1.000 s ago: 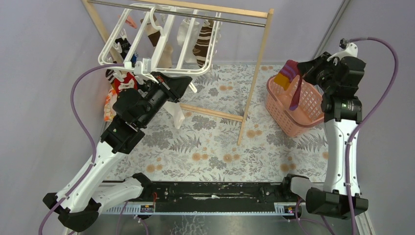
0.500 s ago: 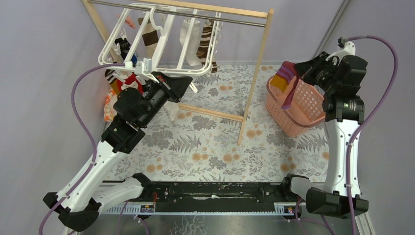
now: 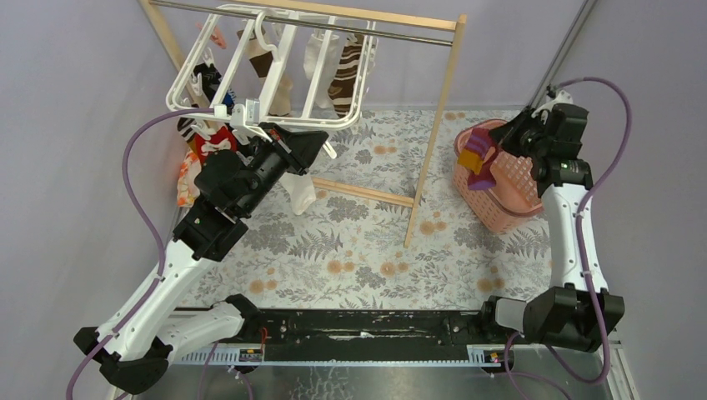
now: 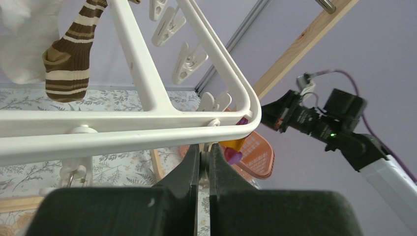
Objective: Clip the socks to the hanger
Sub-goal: Place the sock in the bin, then pick up the sock from the bin.
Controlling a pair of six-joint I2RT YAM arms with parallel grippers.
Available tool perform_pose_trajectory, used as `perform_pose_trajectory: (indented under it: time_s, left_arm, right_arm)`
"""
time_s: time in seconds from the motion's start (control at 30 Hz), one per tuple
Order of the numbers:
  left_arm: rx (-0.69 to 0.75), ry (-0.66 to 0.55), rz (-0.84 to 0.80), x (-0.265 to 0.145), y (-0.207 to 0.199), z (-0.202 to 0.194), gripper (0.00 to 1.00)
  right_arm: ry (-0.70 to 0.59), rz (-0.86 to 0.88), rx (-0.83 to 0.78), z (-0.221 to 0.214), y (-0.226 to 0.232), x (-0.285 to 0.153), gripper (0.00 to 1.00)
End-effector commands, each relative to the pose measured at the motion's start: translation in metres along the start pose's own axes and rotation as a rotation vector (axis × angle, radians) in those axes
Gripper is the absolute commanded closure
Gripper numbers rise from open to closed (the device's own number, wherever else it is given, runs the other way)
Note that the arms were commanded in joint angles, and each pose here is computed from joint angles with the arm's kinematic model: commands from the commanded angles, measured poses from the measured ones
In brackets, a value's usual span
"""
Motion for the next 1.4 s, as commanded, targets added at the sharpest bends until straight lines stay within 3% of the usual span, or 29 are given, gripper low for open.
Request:
perform_pose_trajectory:
  time_s: [0.0,0.43,0.57,0.67,0.8,0.9,0.97,1.13,1.37]
  left_arm:
    - [0.017,0.029,0.013,0.002,0.006,-0.008,1.0]
    - [0.018,0.04,0.017,0.003,0.008,-0.012,1.0]
    - [0.016,0.039,0.017,0.003,0.008,-0.012,1.0]
    - [0.016,0.041,0.014,0.003,0.008,-0.012,1.0]
    - [0.016,0.042,0.015,0.002,0.008,-0.012,1.0]
    - [0.015,0.043,0.013,0.003,0.007,-0.012,1.0]
    - [0.014,0.046,0.013,0.003,0.008,-0.013,1.0]
    - [0.013,0.05,0.01,0.003,0.007,-0.014,1.0]
    - [0.002,0.058,-0.002,0.004,0.007,-0.017,1.0]
  right_arm:
    - [-0.02,-0.044,-0.05,-0.008,-0.017,0.013,1.0]
    - [0.091,-0.021,-0.022,-0.044,-0.03,0.038,1.0]
    - [0.148,-0.101,-0.006,-0.059,-0.045,0.043,1.0]
    - [0.169,-0.194,0.014,-0.069,-0.06,0.043,0.81]
    - [0.159,-0.212,0.008,-0.071,-0.063,0.04,0.74]
    - [0.133,-0.22,0.004,-0.065,-0.061,0.035,0.53]
    - [0.109,-0.24,-0.001,-0.059,-0.061,0.028,0.45]
    - [0.054,-0.328,0.001,-0.048,-0.064,0.006,0.41]
    - [0.085,-0.216,0.044,-0.063,-0.046,0.002,0.42]
Point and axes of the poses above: each gripper's point midway between its finger pads, its own x axis out along the fingers, its own y axis along the line the jaws close on, z = x × y, the point moved 3 cm from there along -x, back along the fingers, and after that the axes turned 10 degrees about -x, right-handed, at the moved point
